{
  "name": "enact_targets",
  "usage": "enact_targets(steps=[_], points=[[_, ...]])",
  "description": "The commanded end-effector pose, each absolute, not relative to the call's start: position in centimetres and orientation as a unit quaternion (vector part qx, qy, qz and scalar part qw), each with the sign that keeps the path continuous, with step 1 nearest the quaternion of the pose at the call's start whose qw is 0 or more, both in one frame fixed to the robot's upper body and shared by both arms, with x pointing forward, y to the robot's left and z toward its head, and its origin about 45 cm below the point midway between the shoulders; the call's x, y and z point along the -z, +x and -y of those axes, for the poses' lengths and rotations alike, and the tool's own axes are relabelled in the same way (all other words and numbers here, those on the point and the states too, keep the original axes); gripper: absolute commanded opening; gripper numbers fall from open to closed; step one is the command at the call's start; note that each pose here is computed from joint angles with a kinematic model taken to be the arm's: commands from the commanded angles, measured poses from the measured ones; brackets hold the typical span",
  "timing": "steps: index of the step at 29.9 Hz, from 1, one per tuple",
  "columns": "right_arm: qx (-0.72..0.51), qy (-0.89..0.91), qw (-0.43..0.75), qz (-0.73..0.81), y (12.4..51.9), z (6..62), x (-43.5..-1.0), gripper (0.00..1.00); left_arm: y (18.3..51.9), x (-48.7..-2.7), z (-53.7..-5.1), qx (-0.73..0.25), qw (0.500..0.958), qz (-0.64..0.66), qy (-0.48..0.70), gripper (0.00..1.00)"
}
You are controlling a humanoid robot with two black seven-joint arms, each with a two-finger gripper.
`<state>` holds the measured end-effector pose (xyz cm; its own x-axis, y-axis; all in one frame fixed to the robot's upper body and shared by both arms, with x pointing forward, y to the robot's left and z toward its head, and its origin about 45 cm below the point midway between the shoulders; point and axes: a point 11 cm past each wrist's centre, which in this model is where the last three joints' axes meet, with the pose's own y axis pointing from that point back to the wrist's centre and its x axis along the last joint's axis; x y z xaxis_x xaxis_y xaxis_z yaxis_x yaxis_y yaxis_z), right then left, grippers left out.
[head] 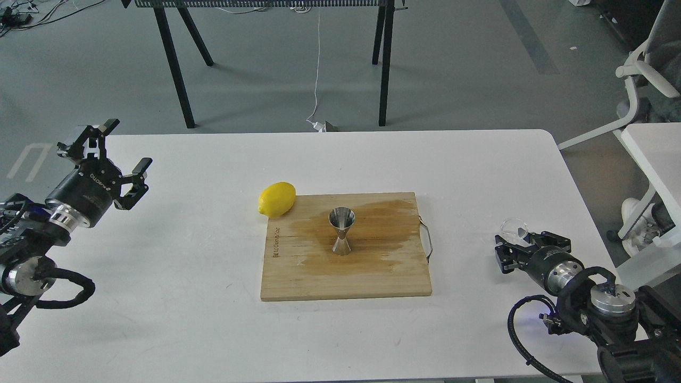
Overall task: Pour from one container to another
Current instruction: 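Grasp the small clear glass cup with the right gripper, then carry the clear cup with the right gripper above the jigger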
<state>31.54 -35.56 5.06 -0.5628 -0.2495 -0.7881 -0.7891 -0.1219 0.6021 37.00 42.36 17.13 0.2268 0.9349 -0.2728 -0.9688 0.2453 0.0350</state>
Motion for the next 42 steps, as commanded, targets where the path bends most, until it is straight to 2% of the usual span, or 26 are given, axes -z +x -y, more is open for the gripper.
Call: enact_targets(steps=[1,5,9,17,27,42], points=[[-0.624,-0.416,0.216,-0.626,31.6,35.6,-5.1,0.44,37.0,-17.1,-42.4,-0.611,0.779,-0.119,-0.070,0.98],[-0.624,-0.417,0.217,-0.624,31.6,35.4,-5.2,0.40,37.0,-17.1,-42.4,-0.611,0.779,-0.119,-0.070,0.98],[-0.624,-0.431,0.214,-0.615,31.8,34.6,-5.7,0.41,37.0,-17.1,-42.4,-0.611,0.779,-0.119,-0.070,0.98],[-0.587,-0.527,0.207,-0.578,33.4,32.3,-10.5,0.43,37.0,-17.1,-42.4,-0.611,0.779,-0.119,-0.070,0.98],[-0.517,-0.656,0.143,-0.531,34.7,26.4,-15.1,0.42,37.1,-16.9,-41.9,-0.609,0.780,-0.123,-0.075,0.98],[-0.405,-0.795,-0.001,-0.451,36.6,17.2,-18.0,0.41,37.1,-16.9,-41.9,-0.609,0.780,-0.123,-0.075,0.98]])
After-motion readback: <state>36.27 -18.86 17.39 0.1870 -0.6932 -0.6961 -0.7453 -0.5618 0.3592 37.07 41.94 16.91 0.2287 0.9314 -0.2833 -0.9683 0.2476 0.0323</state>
